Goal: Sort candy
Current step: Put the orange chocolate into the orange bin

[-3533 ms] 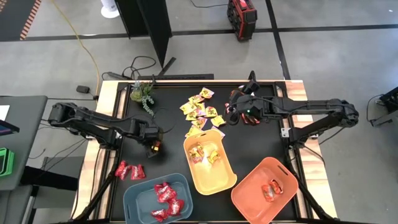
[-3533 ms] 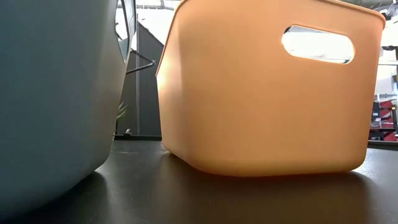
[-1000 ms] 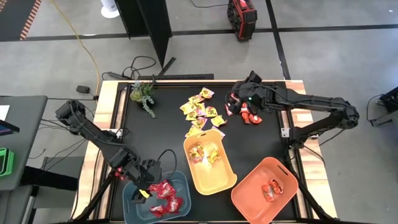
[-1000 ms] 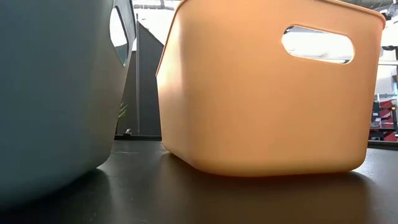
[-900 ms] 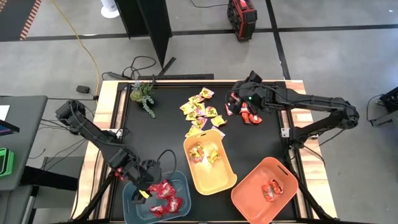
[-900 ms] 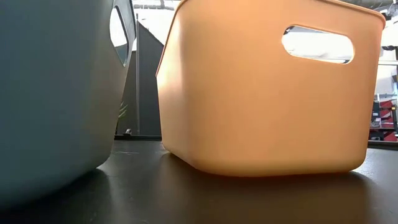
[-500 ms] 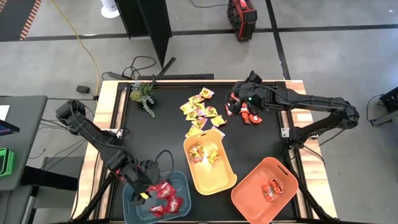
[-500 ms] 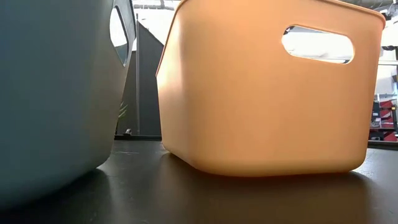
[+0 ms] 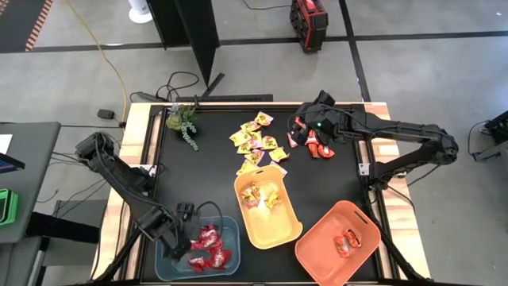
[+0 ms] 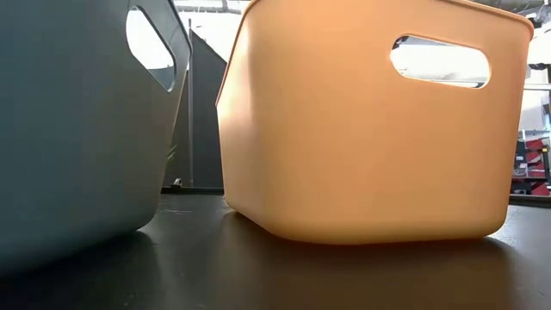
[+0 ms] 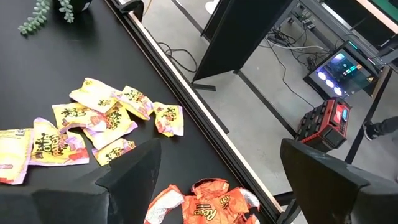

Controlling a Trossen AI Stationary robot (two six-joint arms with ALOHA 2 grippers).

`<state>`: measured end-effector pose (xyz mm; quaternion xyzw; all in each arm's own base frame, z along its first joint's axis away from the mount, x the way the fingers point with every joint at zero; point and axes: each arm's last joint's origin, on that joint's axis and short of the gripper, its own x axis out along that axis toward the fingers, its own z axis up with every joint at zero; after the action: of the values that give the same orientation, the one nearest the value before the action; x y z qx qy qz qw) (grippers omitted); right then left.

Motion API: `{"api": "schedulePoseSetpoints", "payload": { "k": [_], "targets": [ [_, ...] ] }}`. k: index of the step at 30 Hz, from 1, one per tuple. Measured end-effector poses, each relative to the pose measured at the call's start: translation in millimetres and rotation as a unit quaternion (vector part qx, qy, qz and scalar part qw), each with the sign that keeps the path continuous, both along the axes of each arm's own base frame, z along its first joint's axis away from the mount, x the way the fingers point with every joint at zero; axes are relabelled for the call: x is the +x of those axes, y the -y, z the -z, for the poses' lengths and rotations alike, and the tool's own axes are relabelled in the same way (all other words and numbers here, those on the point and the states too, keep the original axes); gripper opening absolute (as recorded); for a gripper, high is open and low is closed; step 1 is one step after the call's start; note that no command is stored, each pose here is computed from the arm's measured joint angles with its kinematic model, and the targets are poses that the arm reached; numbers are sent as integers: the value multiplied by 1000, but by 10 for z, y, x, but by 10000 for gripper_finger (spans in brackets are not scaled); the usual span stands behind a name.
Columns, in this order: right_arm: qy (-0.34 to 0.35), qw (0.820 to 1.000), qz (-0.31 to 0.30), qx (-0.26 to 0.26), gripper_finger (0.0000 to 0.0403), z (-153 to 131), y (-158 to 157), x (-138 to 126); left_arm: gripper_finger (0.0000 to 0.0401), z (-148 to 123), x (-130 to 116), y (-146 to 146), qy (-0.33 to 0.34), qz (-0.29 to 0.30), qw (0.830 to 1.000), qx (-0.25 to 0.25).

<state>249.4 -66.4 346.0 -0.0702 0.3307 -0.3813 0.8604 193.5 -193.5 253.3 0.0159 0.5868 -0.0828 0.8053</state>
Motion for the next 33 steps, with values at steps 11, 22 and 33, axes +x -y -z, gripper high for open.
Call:
{"api": "schedulePoseSetpoints", "payload": {
  "k": [11,22,33],
  "targets": [
    [-81,982,41,167,348,361,311,-83,261,-845,84,-107,193,-37,975,102],
    [-246,902,140,326,326,1000,834,-178,261,-1043,217,-664,277,-153,911,264],
    [-316,847,134,406,291,1441,876,-67,261,-899,191,-889,248,-195,891,327]
  ]
}}
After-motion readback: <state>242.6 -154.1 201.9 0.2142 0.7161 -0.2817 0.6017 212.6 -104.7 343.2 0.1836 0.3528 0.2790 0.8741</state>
